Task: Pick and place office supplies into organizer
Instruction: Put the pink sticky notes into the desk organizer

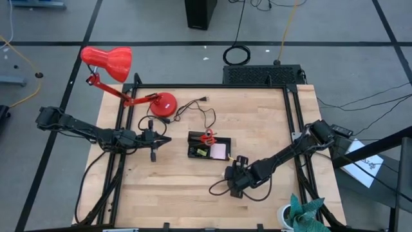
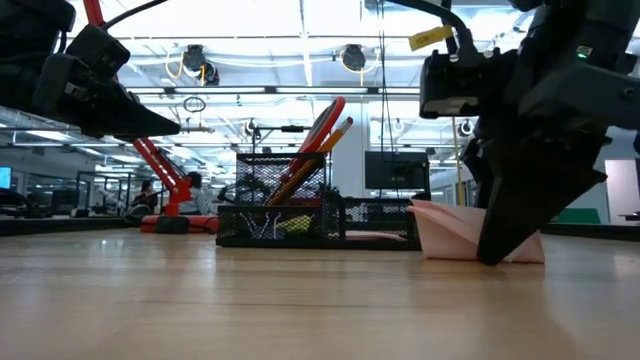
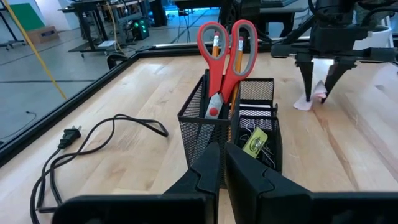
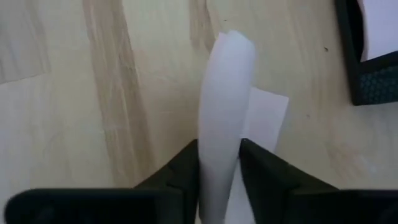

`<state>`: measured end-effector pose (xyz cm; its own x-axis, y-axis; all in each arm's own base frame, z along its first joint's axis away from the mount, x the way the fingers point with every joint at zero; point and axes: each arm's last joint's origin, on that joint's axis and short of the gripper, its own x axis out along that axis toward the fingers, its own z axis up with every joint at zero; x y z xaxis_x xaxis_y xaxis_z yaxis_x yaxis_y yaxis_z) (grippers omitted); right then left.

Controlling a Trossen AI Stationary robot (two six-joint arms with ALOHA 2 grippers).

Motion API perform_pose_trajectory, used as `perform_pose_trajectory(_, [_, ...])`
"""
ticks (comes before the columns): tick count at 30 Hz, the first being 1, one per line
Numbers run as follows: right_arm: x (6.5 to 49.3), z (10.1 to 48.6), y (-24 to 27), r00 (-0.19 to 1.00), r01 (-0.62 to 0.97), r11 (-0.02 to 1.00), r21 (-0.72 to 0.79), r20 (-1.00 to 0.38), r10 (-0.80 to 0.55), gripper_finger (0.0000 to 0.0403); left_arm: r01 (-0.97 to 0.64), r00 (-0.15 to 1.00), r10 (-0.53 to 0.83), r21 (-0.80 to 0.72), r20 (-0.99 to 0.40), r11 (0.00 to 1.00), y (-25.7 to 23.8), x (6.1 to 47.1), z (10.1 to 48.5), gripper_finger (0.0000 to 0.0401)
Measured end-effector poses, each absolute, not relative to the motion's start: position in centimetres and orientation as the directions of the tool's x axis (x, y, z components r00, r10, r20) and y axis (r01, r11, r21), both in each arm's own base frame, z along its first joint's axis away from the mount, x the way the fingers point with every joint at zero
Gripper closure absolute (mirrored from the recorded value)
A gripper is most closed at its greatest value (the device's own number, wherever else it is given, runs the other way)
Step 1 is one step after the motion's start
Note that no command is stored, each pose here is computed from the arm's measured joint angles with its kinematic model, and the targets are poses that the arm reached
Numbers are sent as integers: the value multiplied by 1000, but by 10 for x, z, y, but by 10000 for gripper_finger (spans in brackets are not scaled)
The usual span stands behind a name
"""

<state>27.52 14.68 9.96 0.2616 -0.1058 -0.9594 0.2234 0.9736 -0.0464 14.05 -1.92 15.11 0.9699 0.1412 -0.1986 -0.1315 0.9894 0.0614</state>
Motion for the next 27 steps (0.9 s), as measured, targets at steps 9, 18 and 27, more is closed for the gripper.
perform_pose_trajectory(9, [289,153,156,447,121,990,-72,-887,-119,349,-132,970,141,62,-199,989,-19,141,151,370])
perform_pose_trajectory(18, [314,202,160,597,4,959,-284,-769,-230,354,-131,970,142,66,-198,989,-19,141,151,370])
perform_pose_trajectory(27, [329,200,107,515,-3,877,-480,-753,-410,354,-130,970,141,67,-200,989,-19,141,151,370])
